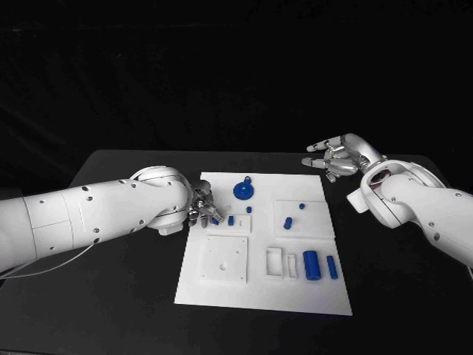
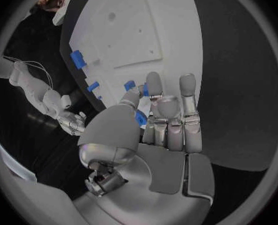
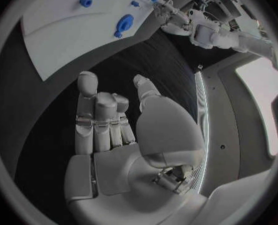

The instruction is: Assemble the parts on the task board

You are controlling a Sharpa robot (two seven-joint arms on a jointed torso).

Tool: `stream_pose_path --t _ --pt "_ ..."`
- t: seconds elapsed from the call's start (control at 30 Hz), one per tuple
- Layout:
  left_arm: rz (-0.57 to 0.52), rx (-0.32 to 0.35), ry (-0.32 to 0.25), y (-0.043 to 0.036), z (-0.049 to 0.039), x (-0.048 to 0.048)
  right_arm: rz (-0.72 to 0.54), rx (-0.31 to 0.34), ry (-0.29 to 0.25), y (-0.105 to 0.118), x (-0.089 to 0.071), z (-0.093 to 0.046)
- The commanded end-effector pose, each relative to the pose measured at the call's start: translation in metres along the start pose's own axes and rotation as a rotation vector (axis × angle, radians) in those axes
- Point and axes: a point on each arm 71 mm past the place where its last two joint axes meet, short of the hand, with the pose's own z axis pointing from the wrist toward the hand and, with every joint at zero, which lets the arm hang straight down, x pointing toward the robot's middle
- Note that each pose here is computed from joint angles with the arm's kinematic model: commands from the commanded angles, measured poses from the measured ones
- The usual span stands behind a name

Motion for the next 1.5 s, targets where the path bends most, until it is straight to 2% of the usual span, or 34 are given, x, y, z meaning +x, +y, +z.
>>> stream_pose_path --t 0.03,1.07,1.5 --pt "0.026 -0.012 0.037 0.0010 0.0017 0.0077 -0.001 -0.006 0.012 0.0004 0.0008 -0.0003" --pt "0.019 -0.030 0.028 0.0018 0.0028 0.0072 -0.002 -0.005 0.010 -0.0003 0.0000 -0.0007" --pt "0.012 -0.044 0.015 0.0055 0.0049 0.0040 -0.002 -0.005 0.009 -0.0006 -0.0006 -0.0010"
